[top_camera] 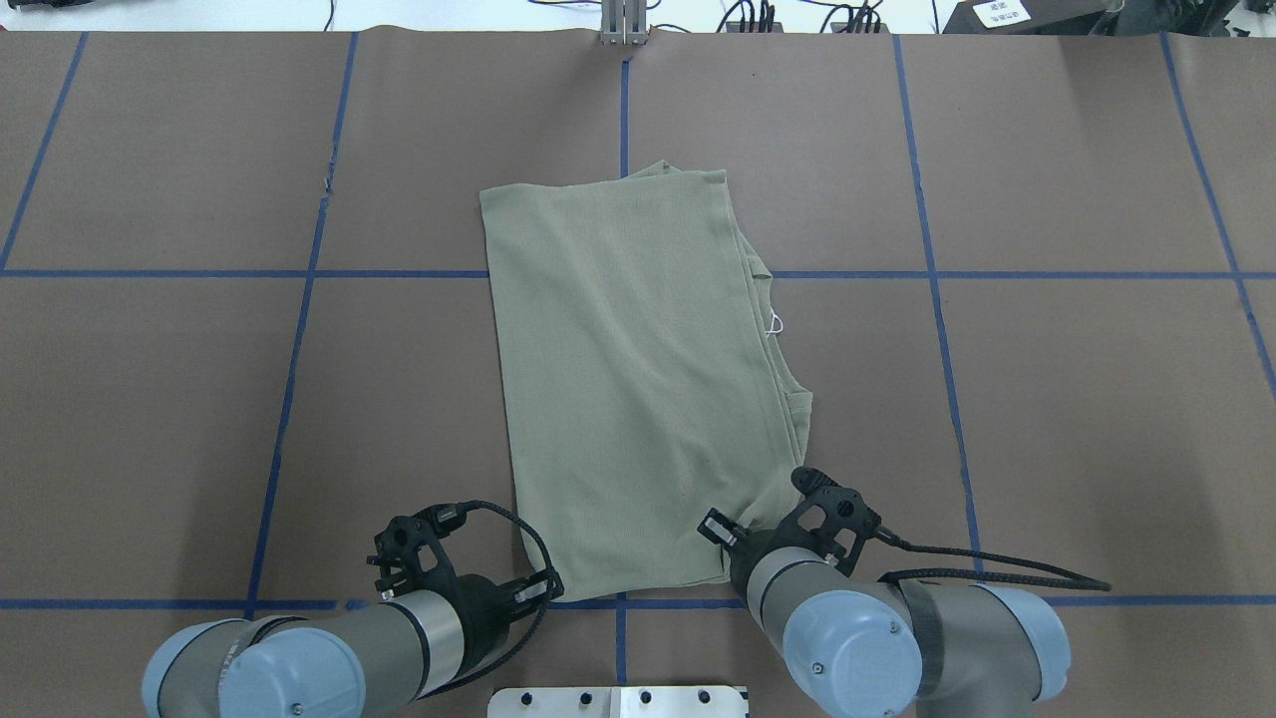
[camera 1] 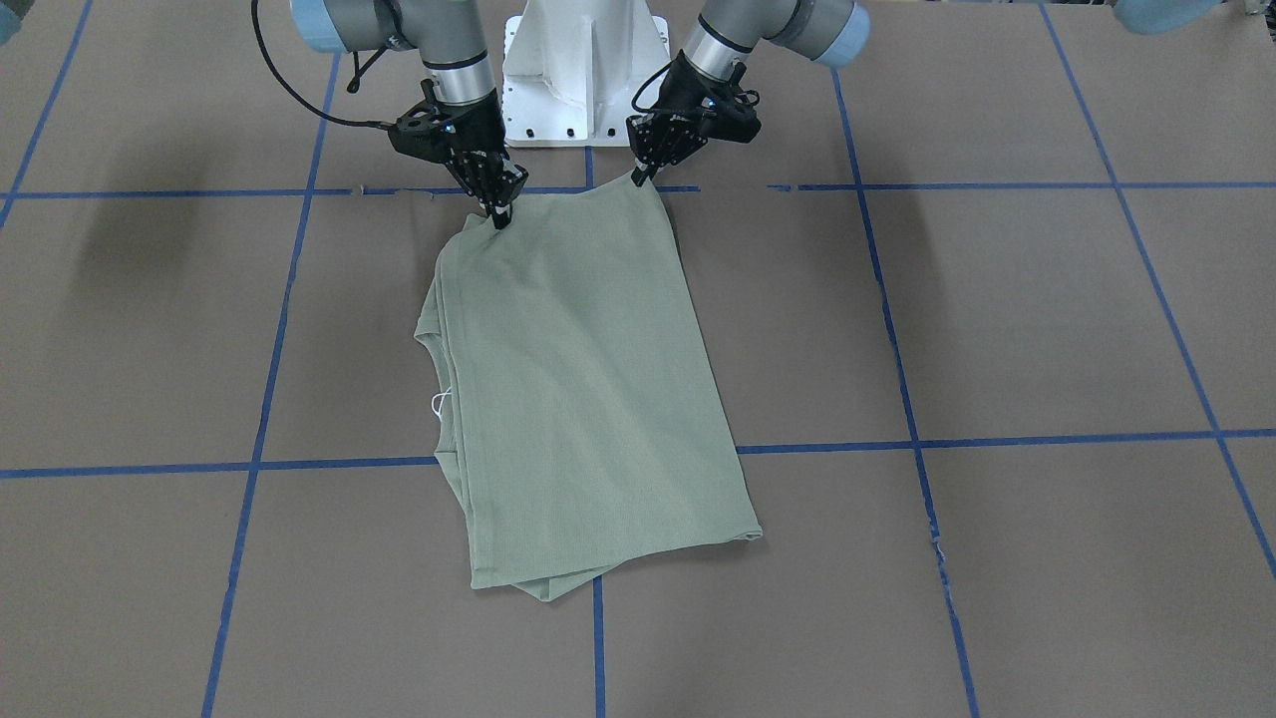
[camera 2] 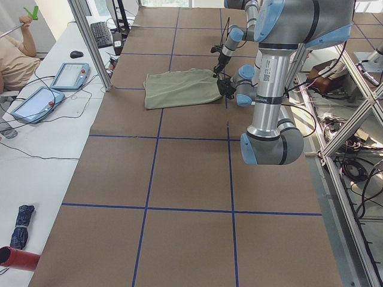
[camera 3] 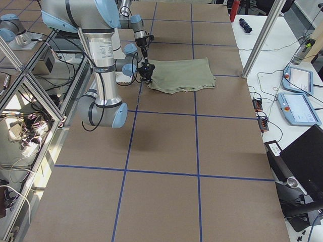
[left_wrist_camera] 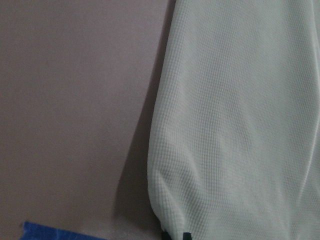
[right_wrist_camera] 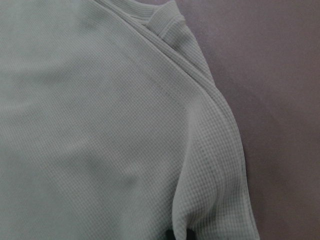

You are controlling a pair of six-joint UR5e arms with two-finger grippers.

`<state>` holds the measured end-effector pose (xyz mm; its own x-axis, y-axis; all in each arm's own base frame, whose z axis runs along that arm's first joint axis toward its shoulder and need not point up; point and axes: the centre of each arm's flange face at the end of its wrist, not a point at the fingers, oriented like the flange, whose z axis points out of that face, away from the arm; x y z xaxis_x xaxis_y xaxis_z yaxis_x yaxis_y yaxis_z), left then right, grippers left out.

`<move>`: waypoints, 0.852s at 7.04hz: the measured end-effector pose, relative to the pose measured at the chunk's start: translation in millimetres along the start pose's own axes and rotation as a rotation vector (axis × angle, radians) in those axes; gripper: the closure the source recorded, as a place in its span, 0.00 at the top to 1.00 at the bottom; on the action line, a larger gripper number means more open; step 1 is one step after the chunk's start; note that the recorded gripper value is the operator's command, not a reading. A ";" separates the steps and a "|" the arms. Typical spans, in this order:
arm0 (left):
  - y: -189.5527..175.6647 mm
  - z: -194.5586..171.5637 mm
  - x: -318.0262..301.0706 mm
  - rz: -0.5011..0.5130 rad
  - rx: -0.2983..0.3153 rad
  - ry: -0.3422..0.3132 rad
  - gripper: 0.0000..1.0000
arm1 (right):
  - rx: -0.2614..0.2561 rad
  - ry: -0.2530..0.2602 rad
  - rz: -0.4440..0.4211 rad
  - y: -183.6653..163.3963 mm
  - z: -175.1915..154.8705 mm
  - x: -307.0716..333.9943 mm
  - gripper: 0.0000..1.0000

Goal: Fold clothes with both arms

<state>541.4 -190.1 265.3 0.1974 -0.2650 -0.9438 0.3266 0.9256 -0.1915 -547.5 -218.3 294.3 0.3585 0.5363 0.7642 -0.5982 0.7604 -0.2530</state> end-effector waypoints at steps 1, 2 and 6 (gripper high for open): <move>-4.5 -31.8 17.0 0.037 -0.025 0.012 0.00 | 0.000 0.003 -0.001 -1.7 -23.5 -11.8 0.00; -12.8 -72.8 38.3 0.055 -0.064 0.014 0.00 | 0.000 0.012 -0.004 -1.4 -60.6 -30.6 0.00; -32.0 -197.3 84.1 0.078 -0.140 -0.003 0.00 | -0.058 0.091 -0.042 -4.6 -204.9 -65.9 0.00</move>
<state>365.2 -188.6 139.0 0.2201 -0.1920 -0.9564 0.1787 0.9718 -0.1539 -421.6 -182.1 123.6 0.4475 0.5330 0.7181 -0.5398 0.8012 -0.2582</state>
